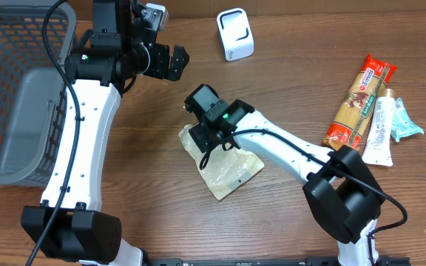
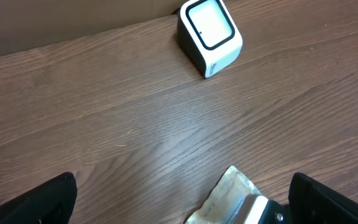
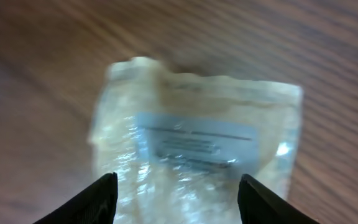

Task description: Scan the item barcode

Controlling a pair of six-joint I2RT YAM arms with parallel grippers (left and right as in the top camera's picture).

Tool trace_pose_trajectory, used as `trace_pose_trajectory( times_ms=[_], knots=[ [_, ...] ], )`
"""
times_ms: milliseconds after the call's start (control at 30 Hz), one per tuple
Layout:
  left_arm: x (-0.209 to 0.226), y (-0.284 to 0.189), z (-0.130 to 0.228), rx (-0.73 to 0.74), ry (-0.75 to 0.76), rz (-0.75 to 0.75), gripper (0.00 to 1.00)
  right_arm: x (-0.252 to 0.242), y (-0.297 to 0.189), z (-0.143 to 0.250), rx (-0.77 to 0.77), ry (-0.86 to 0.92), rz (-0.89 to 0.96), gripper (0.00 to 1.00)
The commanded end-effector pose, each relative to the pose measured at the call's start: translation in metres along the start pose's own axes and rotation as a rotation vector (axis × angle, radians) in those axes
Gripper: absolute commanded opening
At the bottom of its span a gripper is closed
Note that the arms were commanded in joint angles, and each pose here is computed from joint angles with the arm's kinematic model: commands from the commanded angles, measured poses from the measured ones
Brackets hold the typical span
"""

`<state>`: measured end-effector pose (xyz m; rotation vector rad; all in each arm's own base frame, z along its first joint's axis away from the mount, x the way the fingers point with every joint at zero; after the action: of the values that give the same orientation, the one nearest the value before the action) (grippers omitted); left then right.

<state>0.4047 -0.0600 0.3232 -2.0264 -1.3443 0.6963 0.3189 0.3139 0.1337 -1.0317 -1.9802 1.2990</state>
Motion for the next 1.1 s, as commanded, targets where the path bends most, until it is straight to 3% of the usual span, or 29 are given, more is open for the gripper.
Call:
trace_pose_trajectory(
  times_ms=[0, 300, 600, 867, 900, 933, 967, 1033, 1067],
  knots=[
    [-0.005, -0.008, -0.005, -0.025, 0.031, 0.004, 0.99, -0.006, 0.024, 0.011, 0.039, -0.020, 0.112, 0.60],
    [-0.005, -0.008, -0.005, -0.025, 0.031, 0.004, 1.00, 0.009, 0.068, 0.038, 0.184, -0.037, 0.019, 0.51],
    [-0.005, -0.008, -0.005, -0.025, 0.031, 0.004, 1.00, -0.016, 0.054, 0.010, 0.110, 0.024, 0.038, 0.17],
    [-0.005, -0.008, -0.005, -0.025, 0.031, 0.004, 1.00, -0.051, 0.028, -0.022, 0.010, 0.105, 0.051, 0.11],
    [-0.005, -0.008, -0.005, -0.025, 0.031, 0.004, 1.00, -0.057, 0.028, -0.024, 0.005, 0.120, 0.055, 0.16],
    [-0.005, -0.008, -0.005, -0.025, 0.031, 0.003, 1.00, -0.063, 0.027, -0.024, 0.003, 0.137, 0.060, 0.49],
    [-0.005, -0.008, -0.005, -0.025, 0.031, 0.004, 1.00, -0.069, 0.027, -0.024, 0.005, 0.148, 0.065, 0.69],
    [-0.005, -0.008, -0.005, -0.025, 0.031, 0.004, 1.00, -0.079, 0.027, -0.023, 0.019, 0.167, 0.074, 0.82],
    [-0.005, -0.008, -0.005, -0.025, 0.031, 0.004, 1.00, -0.081, 0.025, -0.022, 0.029, 0.172, 0.075, 0.83]
  ],
)
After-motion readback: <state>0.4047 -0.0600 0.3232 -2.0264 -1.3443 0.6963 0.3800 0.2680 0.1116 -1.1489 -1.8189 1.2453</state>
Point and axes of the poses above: each gripper's point midway between its finger pads, its own y axis out along the fingers, its own x axis along the line the jaws close on, z = x × y, the point moved 8 cm from there along -y, back along the fingers, and after that the axes turned 1 degree about y, right-handed, at the moved point
